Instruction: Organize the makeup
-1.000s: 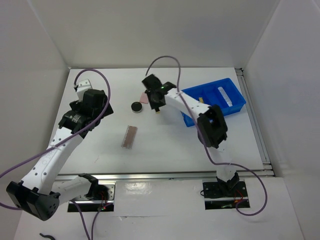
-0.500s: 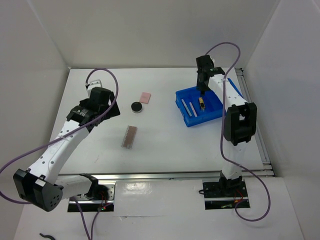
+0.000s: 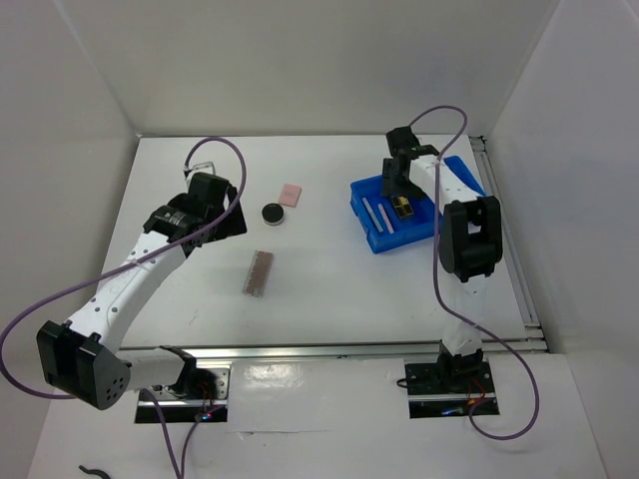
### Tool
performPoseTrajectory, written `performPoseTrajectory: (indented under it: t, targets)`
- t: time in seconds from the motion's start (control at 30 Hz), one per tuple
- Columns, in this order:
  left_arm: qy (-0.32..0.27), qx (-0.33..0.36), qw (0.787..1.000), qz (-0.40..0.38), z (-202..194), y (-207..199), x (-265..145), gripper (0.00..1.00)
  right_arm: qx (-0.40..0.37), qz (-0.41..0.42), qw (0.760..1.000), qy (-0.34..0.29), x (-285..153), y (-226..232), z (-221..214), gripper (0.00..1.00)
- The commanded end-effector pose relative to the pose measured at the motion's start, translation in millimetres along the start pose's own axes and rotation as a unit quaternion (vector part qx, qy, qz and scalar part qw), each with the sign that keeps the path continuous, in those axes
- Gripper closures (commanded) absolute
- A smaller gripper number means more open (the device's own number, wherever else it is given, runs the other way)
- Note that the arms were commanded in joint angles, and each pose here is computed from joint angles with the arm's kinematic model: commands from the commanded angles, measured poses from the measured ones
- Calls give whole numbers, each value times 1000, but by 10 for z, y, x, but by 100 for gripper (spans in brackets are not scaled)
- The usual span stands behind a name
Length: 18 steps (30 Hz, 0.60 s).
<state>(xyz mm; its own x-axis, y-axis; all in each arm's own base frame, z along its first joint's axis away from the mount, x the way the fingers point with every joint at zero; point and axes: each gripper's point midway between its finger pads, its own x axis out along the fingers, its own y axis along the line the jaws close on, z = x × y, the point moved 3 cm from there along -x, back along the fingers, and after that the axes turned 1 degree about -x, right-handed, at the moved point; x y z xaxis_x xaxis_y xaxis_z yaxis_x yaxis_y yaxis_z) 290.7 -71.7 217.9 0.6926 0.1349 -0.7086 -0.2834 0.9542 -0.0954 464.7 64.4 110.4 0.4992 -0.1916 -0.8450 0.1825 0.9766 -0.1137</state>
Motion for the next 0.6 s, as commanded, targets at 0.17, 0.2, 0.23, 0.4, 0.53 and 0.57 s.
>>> performPoseTrajectory:
  t: [0.17,0.2,0.23,0.4,0.53,0.57]
  targets:
    - [-23,-4,999,-23,171,-69,-96,2,10,68,994,-80,-757,199,271,27]
    - [-26,-5,999,-25,160,-62,-97,3,1,77,994,-74,-779,260,166,27]
    - [-26,-5,999,-25,160,-62,-97,3,-11,95,993,-72,-838,340,112,27]
    - [-28,-5,999,-21,146,-34,-104,0,-40,155,987,-34,-915,608,-192,15]
    - [-30,-5,999,-17,165,-22,-121,0,-51,190,980,-7,-818,785,-329,12]
    - [-34,-7,999,-19,177,-17,-146,0,-46,193,980,2,-781,811,-359,12]
